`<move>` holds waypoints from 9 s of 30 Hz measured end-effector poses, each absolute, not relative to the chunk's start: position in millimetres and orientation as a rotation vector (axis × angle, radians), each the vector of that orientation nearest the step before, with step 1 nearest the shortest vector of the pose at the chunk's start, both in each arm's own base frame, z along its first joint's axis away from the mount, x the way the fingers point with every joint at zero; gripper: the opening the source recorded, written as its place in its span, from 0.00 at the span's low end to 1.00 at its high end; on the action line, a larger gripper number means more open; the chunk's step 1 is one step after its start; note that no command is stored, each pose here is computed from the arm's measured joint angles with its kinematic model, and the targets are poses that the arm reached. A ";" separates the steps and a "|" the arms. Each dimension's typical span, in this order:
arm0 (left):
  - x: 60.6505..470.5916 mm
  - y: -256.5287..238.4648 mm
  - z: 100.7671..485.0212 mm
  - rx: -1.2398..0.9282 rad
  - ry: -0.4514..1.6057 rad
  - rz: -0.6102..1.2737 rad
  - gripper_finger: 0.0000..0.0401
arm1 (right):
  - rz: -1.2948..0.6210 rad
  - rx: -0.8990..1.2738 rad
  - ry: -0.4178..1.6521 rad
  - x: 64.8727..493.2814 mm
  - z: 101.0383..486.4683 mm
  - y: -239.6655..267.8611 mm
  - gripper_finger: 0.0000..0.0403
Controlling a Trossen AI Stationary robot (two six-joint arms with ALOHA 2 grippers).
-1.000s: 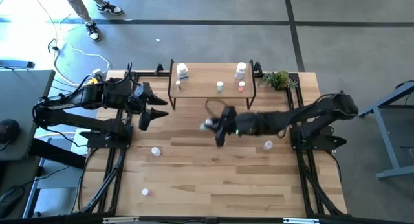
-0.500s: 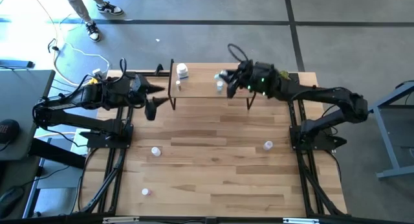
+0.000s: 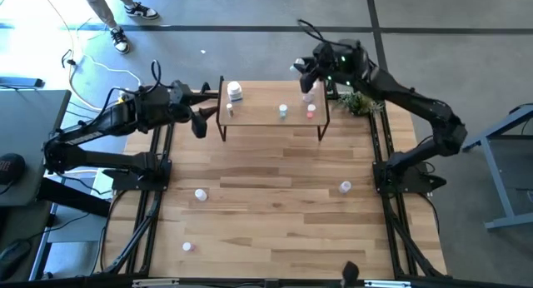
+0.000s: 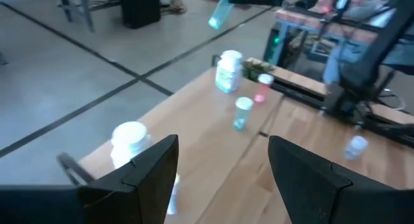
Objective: Pick and place medicine bottles onto shelf by color
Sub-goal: Put the blue pill bottle on the shelf, then put the white pill bottle on the shelf
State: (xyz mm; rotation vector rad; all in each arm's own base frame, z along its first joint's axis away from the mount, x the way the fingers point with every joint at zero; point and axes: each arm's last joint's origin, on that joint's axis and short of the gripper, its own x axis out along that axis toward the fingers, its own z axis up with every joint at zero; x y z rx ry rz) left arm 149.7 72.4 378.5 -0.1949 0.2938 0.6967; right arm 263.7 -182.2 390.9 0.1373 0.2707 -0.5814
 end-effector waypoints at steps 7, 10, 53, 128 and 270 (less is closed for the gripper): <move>143.2 84.0 378.3 -0.207 0.291 0.778 0.57 | -0.536 0.124 0.450 289.9 383.0 -204.0 0.24; 142.1 85.7 378.1 -0.209 0.292 0.791 0.57 | -0.488 0.144 0.471 301.9 375.8 -211.1 0.24; 141.9 86.2 378.0 -0.212 0.291 0.795 0.57 | -0.430 0.120 0.848 331.7 311.6 -213.4 0.24; 129.3 34.9 337.8 -0.438 0.816 0.418 0.65 | -0.475 0.501 0.620 313.8 385.7 -105.2 0.39; 221.9 -75.1 133.6 0.687 1.653 -0.505 0.50 | -0.508 0.527 0.759 318.0 373.7 1.2 0.39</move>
